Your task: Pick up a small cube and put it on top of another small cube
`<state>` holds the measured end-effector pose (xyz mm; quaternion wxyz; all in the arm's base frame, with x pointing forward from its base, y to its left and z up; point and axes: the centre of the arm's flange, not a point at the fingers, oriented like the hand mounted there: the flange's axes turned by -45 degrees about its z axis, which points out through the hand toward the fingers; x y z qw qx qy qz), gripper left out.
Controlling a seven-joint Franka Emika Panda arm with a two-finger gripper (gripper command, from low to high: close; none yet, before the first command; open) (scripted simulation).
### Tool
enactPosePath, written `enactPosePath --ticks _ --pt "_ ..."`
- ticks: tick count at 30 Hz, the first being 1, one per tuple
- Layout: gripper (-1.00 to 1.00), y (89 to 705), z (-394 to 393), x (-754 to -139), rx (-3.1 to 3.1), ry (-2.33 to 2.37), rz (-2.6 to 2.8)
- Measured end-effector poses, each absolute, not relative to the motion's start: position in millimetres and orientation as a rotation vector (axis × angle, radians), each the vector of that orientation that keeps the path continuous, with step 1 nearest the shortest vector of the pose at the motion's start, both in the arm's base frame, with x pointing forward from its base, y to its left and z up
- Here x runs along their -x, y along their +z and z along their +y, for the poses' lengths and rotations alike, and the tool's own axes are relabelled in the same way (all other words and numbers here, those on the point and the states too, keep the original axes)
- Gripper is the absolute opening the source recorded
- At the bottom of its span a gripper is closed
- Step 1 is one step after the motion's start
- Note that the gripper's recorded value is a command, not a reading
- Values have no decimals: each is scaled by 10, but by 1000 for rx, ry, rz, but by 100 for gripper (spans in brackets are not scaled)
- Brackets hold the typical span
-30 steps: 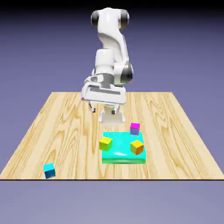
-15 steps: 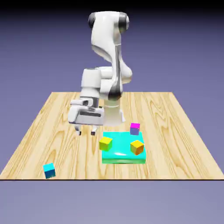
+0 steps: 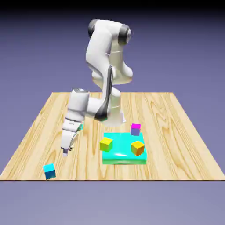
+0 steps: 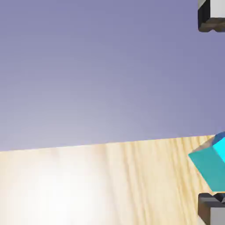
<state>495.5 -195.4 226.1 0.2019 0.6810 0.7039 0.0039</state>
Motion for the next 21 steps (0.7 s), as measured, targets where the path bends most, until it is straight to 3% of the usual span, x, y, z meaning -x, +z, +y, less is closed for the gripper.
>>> enactPosePath --ticks 11,15,16,21 --pt "0 1787 -2480 -4911 -1481 -332 2318" --pt "0 1275 -2639 -4994 -1478 -337 2318" --pt "-100 1135 -2673 -5000 -1481 -332 2318" --pt "-100 1543 -2563 -4962 -1477 -339 2318"
